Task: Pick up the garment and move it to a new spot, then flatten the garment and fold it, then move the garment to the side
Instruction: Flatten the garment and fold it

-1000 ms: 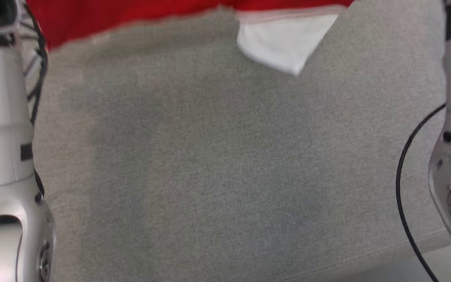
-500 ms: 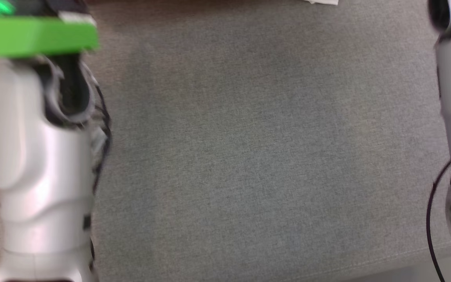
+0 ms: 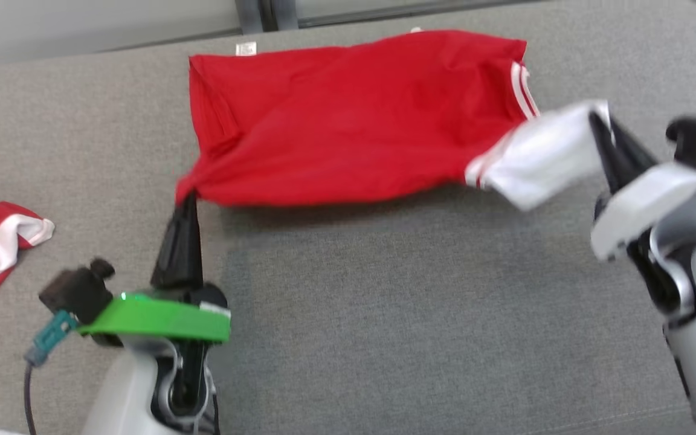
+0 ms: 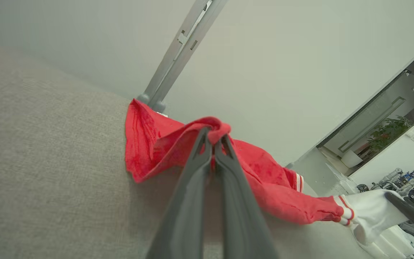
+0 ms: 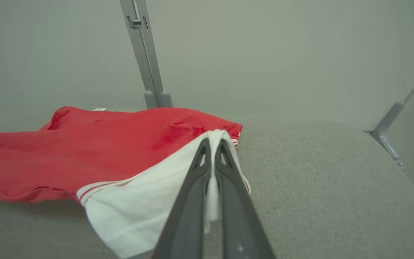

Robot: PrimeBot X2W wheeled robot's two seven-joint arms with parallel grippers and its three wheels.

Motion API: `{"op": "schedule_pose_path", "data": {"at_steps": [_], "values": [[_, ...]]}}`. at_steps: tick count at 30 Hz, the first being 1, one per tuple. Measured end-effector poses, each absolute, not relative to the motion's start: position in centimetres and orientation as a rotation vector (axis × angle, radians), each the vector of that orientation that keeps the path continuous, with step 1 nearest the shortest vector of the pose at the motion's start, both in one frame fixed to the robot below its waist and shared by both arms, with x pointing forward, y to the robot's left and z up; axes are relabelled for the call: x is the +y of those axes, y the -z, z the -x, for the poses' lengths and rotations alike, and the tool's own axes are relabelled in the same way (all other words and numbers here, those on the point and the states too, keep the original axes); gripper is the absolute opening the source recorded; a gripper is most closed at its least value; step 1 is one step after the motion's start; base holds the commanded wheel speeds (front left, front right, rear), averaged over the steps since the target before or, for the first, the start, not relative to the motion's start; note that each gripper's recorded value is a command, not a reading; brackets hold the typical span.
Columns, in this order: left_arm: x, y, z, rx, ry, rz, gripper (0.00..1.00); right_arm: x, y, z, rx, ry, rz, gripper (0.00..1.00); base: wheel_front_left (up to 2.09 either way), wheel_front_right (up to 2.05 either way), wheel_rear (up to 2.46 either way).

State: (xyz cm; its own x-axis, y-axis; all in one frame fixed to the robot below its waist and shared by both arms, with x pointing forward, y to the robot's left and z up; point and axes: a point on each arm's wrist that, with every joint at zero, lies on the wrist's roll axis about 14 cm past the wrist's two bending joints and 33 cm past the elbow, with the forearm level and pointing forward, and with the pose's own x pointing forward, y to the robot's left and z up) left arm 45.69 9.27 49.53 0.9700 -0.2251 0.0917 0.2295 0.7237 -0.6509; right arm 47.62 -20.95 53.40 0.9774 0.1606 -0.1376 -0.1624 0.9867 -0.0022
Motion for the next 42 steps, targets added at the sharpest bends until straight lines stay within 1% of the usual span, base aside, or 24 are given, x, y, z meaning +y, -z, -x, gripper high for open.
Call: {"op": "schedule_pose_path", "data": {"at_steps": [4, 9, 17, 21, 26, 36, 40, 42], "values": [[9.8, -47.6, -42.8, 0.065, 0.225, 0.718, 0.00, -21.3, -49.9, -43.2, 0.312, -0.120, -0.057, 0.00, 0.00, 0.00, 0.00], [10.5, -46.1, -40.2, 0.123, 0.193, 0.724, 0.00, -21.8, -48.2, -39.0, 0.439, -0.064, -0.110, 0.00, 0.00, 0.00, 0.00], [10.4, -42.8, -36.0, 0.279, 0.176, 0.747, 0.00, -23.6, -46.8, -33.9, 0.563, 0.040, -0.123, 0.00, 0.00, 0.00, 0.00], [10.1, -41.6, -34.1, 0.348, 0.185, 0.738, 0.00, -23.8, -45.5, -31.7, 0.626, 0.066, -0.142, 0.00, 0.00, 0.00, 0.00], [10.7, -41.2, -32.9, 0.367, 0.176, 0.724, 0.00, -24.3, -44.9, -30.3, 0.647, 0.095, -0.159, 0.00, 0.00, 0.00, 0.00], [11.2, -38.0, -29.5, 0.533, 0.151, 0.671, 0.00, -24.3, -42.6, -27.2, 0.812, 0.104, -0.141, 0.00, 0.00, 0.00, 0.00], [11.5, -36.9, -28.4, 0.595, 0.123, 0.676, 0.00, -23.9, -42.5, -27.0, 0.829, 0.086, -0.144, 0.00, 0.00, 0.00, 0.00], [11.5, -36.9, -28.3, 0.598, 0.117, 0.695, 0.00, -24.0, -42.4, -26.7, 0.836, 0.089, -0.148, 0.00, 0.00, 0.00, 0.00]]}}
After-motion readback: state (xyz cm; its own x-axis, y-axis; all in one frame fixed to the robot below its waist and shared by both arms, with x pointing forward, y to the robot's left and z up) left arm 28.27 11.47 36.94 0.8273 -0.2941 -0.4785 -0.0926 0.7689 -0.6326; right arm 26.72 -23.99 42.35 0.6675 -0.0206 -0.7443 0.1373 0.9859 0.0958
